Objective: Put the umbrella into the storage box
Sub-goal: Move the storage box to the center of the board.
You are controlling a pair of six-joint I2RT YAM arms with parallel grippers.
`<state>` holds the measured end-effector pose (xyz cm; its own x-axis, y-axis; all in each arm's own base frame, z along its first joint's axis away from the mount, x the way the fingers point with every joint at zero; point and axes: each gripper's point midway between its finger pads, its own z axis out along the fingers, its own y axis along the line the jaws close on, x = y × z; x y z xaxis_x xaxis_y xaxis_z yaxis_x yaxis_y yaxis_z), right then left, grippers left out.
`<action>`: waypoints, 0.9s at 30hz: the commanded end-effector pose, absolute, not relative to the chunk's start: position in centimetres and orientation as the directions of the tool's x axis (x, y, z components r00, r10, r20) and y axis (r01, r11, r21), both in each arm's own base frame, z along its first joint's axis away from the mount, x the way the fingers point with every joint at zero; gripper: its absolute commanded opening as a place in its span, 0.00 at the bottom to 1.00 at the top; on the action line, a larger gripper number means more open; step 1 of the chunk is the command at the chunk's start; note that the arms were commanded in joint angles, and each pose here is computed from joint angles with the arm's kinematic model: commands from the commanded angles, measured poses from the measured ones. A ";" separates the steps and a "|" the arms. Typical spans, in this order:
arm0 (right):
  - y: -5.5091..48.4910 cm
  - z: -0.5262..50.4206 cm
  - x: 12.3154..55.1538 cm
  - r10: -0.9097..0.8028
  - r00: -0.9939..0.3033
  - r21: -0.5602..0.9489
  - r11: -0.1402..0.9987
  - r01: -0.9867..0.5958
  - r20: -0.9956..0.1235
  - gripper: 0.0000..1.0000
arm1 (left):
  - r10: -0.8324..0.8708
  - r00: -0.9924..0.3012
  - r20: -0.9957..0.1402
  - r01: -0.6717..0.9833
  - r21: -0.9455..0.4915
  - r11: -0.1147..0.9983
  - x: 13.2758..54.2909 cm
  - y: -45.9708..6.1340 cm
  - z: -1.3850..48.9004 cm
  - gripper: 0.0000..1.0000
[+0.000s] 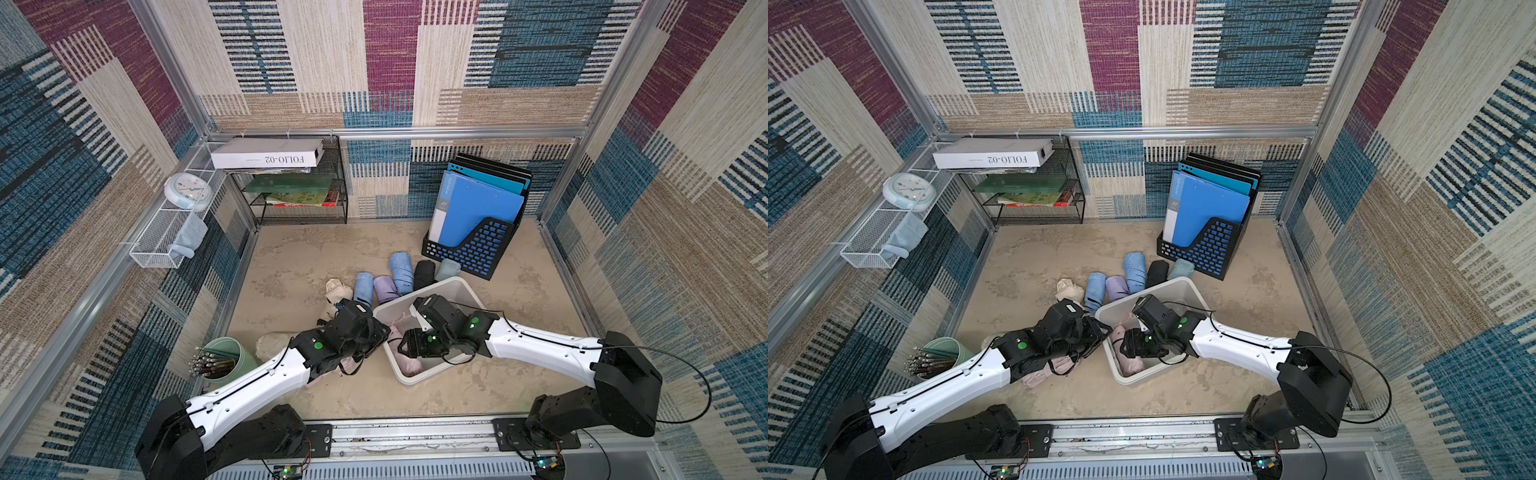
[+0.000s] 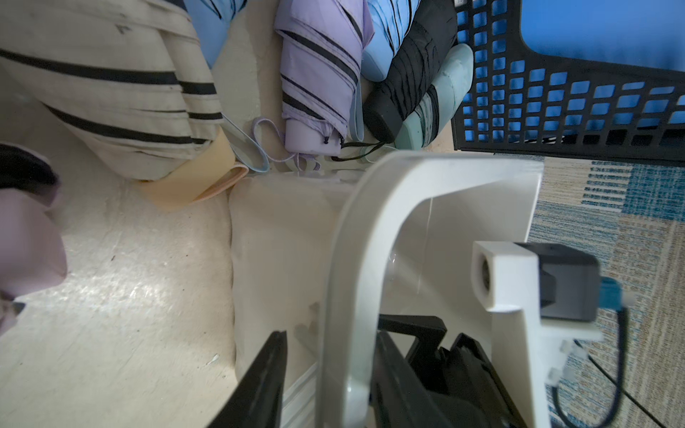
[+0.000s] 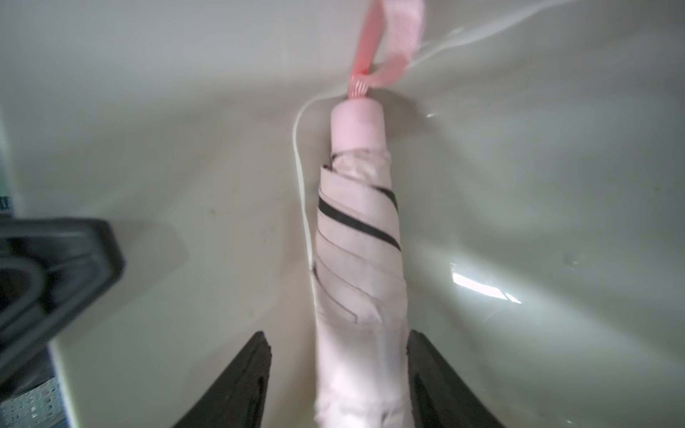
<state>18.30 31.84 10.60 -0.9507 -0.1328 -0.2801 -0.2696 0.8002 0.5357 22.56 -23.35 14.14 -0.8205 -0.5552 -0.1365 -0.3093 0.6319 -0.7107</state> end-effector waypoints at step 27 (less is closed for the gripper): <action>24.5 19.8 22.8 -0.027 -0.794 0.324 0.904 -0.279 -0.608 0.65 | -0.596 -0.706 -0.382 -0.309 -0.591 0.745 23.7 -17.5 18.2 0.74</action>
<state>22.49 24.58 18.89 -0.8208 -0.0131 -0.5711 -0.2498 0.9073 0.3382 24.16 -21.03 18.88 -0.7528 -0.5858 -0.3001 -0.2552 0.6800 -0.6874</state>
